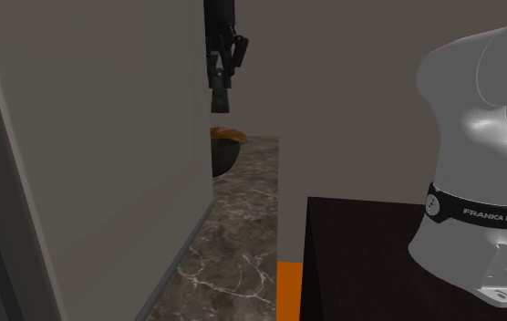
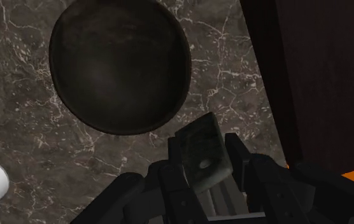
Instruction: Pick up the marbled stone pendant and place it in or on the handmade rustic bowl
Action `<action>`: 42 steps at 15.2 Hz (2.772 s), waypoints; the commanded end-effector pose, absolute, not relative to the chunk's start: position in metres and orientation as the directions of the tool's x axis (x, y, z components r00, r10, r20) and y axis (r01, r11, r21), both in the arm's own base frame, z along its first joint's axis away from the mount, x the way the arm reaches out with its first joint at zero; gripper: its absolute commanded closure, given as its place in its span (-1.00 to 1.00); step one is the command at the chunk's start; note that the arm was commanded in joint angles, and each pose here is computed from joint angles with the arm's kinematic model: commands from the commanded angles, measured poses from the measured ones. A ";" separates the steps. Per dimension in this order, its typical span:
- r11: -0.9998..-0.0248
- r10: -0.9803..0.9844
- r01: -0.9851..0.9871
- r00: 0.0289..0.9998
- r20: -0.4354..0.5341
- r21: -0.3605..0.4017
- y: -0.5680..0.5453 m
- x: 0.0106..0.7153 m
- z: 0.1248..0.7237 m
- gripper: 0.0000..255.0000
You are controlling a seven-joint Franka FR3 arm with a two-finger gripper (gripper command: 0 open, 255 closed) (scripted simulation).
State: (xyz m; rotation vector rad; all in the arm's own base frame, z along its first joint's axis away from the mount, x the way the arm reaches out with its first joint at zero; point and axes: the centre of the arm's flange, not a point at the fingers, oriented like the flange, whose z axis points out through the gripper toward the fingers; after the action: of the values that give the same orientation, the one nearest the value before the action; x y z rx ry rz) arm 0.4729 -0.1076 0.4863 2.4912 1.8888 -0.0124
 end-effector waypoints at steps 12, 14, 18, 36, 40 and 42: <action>-0.269 0.963 0.963 0.269 -0.016 0.008 -0.174 0.540 0.461 1.00; -0.269 0.963 0.963 0.269 -0.016 0.008 -0.174 0.540 0.450 1.00; -0.269 0.963 0.963 0.269 -0.016 0.008 -0.174 0.540 0.429 1.00; -0.269 0.963 0.963 0.269 -0.016 0.008 -0.174 0.540 0.401 -1.00; -0.269 0.963 0.963 0.269 -0.016 0.008 -0.173 0.540 0.440 -1.00; -0.269 0.963 0.963 0.269 -0.016 0.008 -0.173 0.540 0.451 -1.00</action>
State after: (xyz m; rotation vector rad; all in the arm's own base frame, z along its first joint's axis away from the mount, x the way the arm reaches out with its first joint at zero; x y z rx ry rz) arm 0.5395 -0.1720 0.4463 2.4883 1.8893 -0.0108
